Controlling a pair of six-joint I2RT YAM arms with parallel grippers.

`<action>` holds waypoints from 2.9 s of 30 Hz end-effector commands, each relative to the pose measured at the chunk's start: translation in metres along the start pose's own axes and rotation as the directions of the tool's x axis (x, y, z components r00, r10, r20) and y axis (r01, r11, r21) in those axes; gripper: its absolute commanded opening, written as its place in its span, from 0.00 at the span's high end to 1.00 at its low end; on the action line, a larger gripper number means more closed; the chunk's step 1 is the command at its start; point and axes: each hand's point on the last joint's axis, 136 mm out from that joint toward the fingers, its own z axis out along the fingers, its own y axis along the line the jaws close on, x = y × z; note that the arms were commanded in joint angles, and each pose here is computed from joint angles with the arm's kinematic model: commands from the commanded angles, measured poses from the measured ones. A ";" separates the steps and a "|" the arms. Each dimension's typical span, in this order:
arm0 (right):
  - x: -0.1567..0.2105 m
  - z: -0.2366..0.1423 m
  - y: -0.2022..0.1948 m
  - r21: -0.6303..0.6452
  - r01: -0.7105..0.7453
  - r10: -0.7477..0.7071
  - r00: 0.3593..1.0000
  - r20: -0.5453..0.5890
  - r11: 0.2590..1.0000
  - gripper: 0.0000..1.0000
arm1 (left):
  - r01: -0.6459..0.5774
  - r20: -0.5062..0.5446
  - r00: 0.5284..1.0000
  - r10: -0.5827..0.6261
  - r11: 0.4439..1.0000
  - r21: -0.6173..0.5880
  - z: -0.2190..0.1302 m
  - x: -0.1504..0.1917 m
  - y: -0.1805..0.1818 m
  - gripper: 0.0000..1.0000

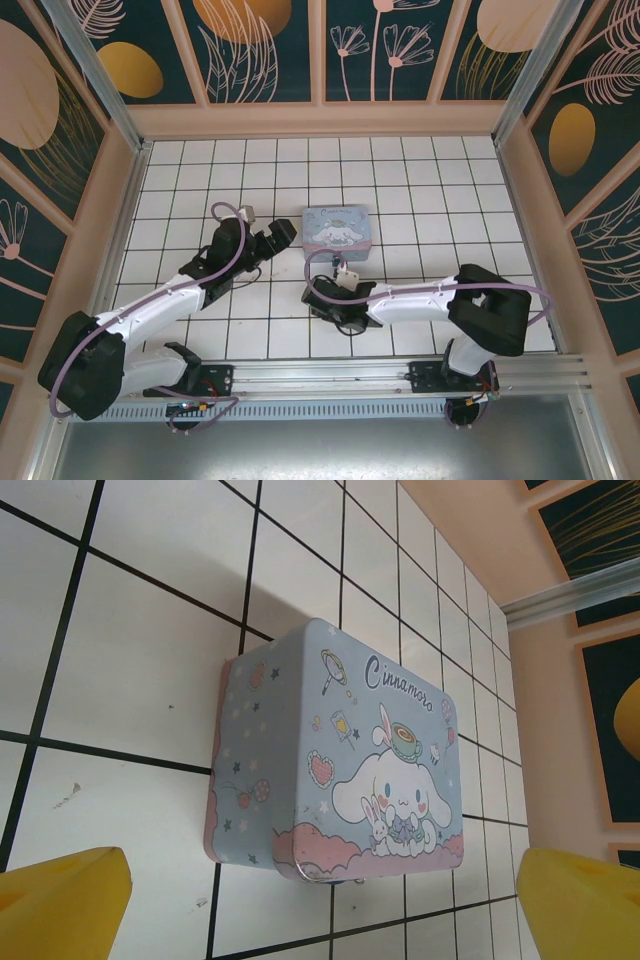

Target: Unlock the padlock with the key

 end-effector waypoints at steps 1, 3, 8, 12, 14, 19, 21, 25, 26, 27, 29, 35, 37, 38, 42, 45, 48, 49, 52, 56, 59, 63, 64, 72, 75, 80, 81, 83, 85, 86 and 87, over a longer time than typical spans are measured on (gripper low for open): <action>-0.010 0.010 0.012 -0.027 -0.004 0.004 1.000 -0.003 1.000 0.51 | -0.005 0.028 1.000 0.004 1.000 0.007 -0.005 -0.008 -0.006 0.01; -0.017 0.014 0.023 -0.061 -0.006 0.005 1.000 -0.008 0.998 0.51 | 0.000 0.030 1.000 -0.001 1.000 0.007 -0.005 -0.008 -0.005 0.01; -0.040 0.011 0.060 -0.160 0.018 -0.015 1.000 0.021 0.987 0.53 | 0.010 0.030 1.000 -0.010 1.000 0.006 -0.005 -0.008 -0.004 0.01; -0.041 0.001 0.057 -0.108 0.043 -0.038 0.998 0.048 0.993 0.53 | 0.015 0.030 0.999 -0.015 1.000 0.009 -0.005 -0.008 -0.005 0.01; -0.038 -0.004 0.049 -0.074 0.043 -0.039 0.998 0.058 0.996 0.53 | 0.019 0.033 0.999 -0.019 1.000 0.010 -0.005 -0.009 -0.006 0.01; -0.022 -0.007 0.028 0.017 0.060 -0.061 0.997 0.041 0.998 0.54 | 0.014 0.060 0.998 -0.013 1.000 -0.007 -0.007 -0.016 -0.006 0.01; -0.017 -0.007 0.024 0.044 0.069 -0.070 0.997 0.037 0.997 0.54 | 0.012 0.078 0.997 -0.010 1.000 -0.020 -0.009 -0.023 -0.005 0.01; -0.010 -0.007 0.017 0.084 0.080 -0.084 0.996 0.035 0.993 0.54 | 0.007 0.106 0.994 -0.004 0.999 -0.031 -0.014 -0.037 -0.004 0.01; -0.009 -0.006 0.015 0.097 0.084 -0.088 0.995 0.036 0.992 0.54 | 0.009 0.109 0.994 -0.005 0.999 -0.031 -0.015 -0.039 -0.003 0.01; -0.008 -0.007 0.015 0.104 0.088 -0.092 0.995 0.038 0.991 0.54 | 0.009 0.109 0.994 -0.006 1.000 -0.028 -0.015 -0.041 -0.004 0.01; -0.007 -0.007 0.014 0.121 0.096 -0.101 0.994 0.039 0.988 0.54 | 0.010 0.108 0.994 -0.007 1.000 -0.026 -0.015 -0.041 -0.004 0.01; -0.001 -0.003 0.010 0.154 0.116 -0.122 0.992 0.030 0.981 0.54 | 0.015 0.105 0.994 -0.012 1.000 -0.022 -0.014 -0.040 -0.003 0.01; 0.000 -0.001 0.008 0.164 0.119 -0.125 0.992 0.025 0.979 0.54 | 0.015 0.107 0.994 -0.013 1.000 -0.021 -0.015 -0.040 -0.003 0.01; 0.001 0.000 0.007 0.170 0.122 -0.128 0.992 0.023 0.978 0.54 | 0.015 0.107 0.994 -0.013 1.000 -0.021 -0.015 -0.040 -0.003 0.01; 0.005 0.004 0.004 0.181 0.128 -0.133 0.991 0.014 0.975 0.55 | 0.017 0.109 0.994 -0.015 1.000 -0.016 -0.015 -0.040 -0.004 0.01; 0.007 0.008 0.002 0.196 0.142 -0.146 0.989 0.004 0.970 0.55 | 0.019 0.109 0.994 -0.017 1.000 -0.016 -0.015 -0.040 -0.003 0.01; 0.009 0.011 0.002 0.209 0.163 -0.166 0.986 -0.004 0.964 0.57 | 0.022 0.109 0.994 -0.020 1.000 -0.016 -0.015 -0.040 -0.002 0.01; 0.011 0.012 0.003 0.214 0.174 -0.176 0.984 -0.007 0.961 0.58 | 0.022 0.107 0.994 -0.020 1.000 -0.014 -0.015 -0.039 -0.003 0.01; 0.013 0.012 0.004 0.232 0.197 -0.198 0.980 -0.018 0.953 0.60 | 0.024 0.109 0.994 -0.022 1.000 -0.016 -0.014 -0.040 -0.002 0.01; 0.020 0.013 0.004 0.252 0.222 -0.220 0.975 -0.038 0.942 0.67 | 0.028 0.111 0.994 -0.027 1.000 -0.011 -0.014 -0.040 -0.003 0.01; 0.026 0.015 0.003 0.238 0.218 -0.212 0.976 -0.054 0.946 0.72 | 0.032 0.109 0.994 -0.031 0.999 -0.013 -0.014 -0.040 -0.003 0.01; 0.032 0.017 0.001 0.218 0.205 -0.194 0.979 -0.069 0.954 0.77 | 0.041 0.110 0.993 -0.037 0.999 -0.032 -0.014 -0.041 0.000 0.01; 0.033 0.018 0.000 0.215 0.202 -0.191 0.979 -0.070 0.956 0.79 | 0.042 0.110 0.993 -0.038 0.998 -0.035 -0.014 -0.041 0.000 0.01; 0.032 0.019 -0.001 0.167 0.167 -0.157 0.985 -0.067 0.972 1.00 | 0.063 0.132 0.990 -0.054 0.996 -0.065 -0.018 -0.041 0.009 0.01; 0.026 0.015 -0.001 0.132 0.139 -0.134 0.990 -0.047 0.981 1.00 | 0.068 0.138 0.989 -0.058 0.995 -0.073 -0.019 -0.039 0.015 0.01; 0.016 0.004 0.007 0.027 0.097 -0.097 0.995 0.001 0.995 1.00 | 0.085 0.123 0.990 -0.074 0.993 -0.085 -0.017 -0.033 0.023 0.01; 0.013 0.001 0.009 0.006 0.090 -0.090 0.996 0.012 0.996 1.00 | 0.085 0.117 0.990 -0.075 0.993 -0.083 -0.015 -0.032 0.023 0.01; 0.009 -0.004 0.015 -0.025 0.083 -0.082 0.996 0.029 0.996 1.00 | 0.087 0.101 0.992 -0.078 0.993 -0.082 -0.013 -0.029 0.023 0.01; 0.004 -0.010 0.020 -0.040 0.085 -0.083 0.995 0.048 0.996 1.00 | 0.087 0.088 0.993 -0.079 0.993 -0.080 -0.010 -0.027 0.023 0.01; 0.003 -0.013 0.021 -0.044 0.083 -0.081 0.995 0.055 0.996 1.00 | 0.085 0.083 0.993 -0.078 0.993 -0.077 -0.010 -0.026 0.023 0.01; 0.000 -0.015 0.022 -0.047 0.079 -0.075 0.995 0.068 0.996 1.00 | 0.083 0.079 0.994 -0.077 0.993 -0.078 -0.009 -0.025 0.023 0.01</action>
